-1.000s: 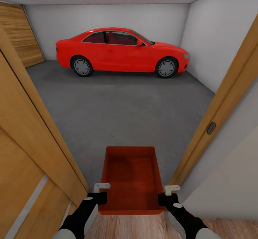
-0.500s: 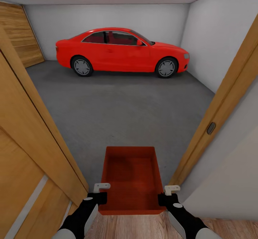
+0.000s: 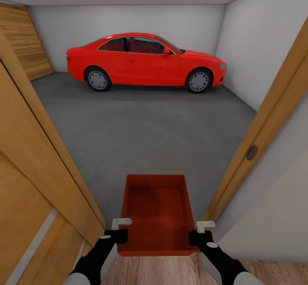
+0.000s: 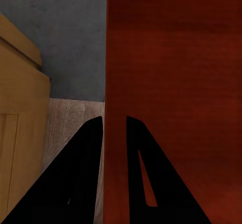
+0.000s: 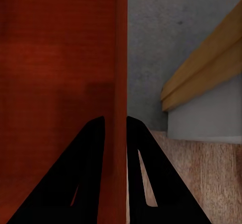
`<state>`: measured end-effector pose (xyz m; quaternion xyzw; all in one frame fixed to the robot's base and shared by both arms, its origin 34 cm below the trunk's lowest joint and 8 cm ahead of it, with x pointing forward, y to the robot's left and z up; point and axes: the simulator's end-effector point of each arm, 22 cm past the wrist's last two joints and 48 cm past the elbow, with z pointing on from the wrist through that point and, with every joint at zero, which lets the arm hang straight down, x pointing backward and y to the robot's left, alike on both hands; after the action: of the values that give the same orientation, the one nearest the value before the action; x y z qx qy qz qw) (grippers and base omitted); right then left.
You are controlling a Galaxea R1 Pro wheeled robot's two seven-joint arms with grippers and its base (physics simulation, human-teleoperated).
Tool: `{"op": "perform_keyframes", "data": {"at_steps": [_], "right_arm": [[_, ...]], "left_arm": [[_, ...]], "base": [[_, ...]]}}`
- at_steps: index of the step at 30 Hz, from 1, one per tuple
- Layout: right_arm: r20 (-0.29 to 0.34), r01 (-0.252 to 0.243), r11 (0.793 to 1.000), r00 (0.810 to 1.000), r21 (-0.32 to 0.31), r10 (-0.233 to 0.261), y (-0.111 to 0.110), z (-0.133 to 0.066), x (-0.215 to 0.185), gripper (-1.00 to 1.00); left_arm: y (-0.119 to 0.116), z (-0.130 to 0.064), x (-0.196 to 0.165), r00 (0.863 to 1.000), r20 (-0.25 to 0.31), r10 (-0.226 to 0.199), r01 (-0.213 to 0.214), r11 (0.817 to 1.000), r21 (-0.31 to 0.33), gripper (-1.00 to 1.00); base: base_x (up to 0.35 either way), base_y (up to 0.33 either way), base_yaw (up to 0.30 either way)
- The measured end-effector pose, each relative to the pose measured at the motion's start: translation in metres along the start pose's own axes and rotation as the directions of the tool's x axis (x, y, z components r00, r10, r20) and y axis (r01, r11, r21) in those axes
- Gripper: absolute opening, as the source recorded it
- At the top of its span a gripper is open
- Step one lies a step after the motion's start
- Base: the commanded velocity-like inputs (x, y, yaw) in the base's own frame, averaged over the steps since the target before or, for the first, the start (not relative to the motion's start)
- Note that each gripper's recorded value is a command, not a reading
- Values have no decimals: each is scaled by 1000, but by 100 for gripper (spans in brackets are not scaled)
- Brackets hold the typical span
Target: Move the two storage containers from the living room to the garage. In the garage, place one container on the floor and stack the other container on top of it (either order is fine).
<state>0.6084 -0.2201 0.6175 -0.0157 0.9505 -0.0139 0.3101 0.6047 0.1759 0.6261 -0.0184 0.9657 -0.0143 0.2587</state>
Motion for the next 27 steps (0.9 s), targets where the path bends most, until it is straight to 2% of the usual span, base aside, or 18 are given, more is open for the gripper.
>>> {"op": "perform_keyframes", "data": {"at_steps": [27], "right_arm": [[0,0,1000,1000,0,0,0,0,0,-100]], "left_arm": [[0,0,0,1000,0,0,0,1000,0,-100]], "base": [[0,0,0]]}}
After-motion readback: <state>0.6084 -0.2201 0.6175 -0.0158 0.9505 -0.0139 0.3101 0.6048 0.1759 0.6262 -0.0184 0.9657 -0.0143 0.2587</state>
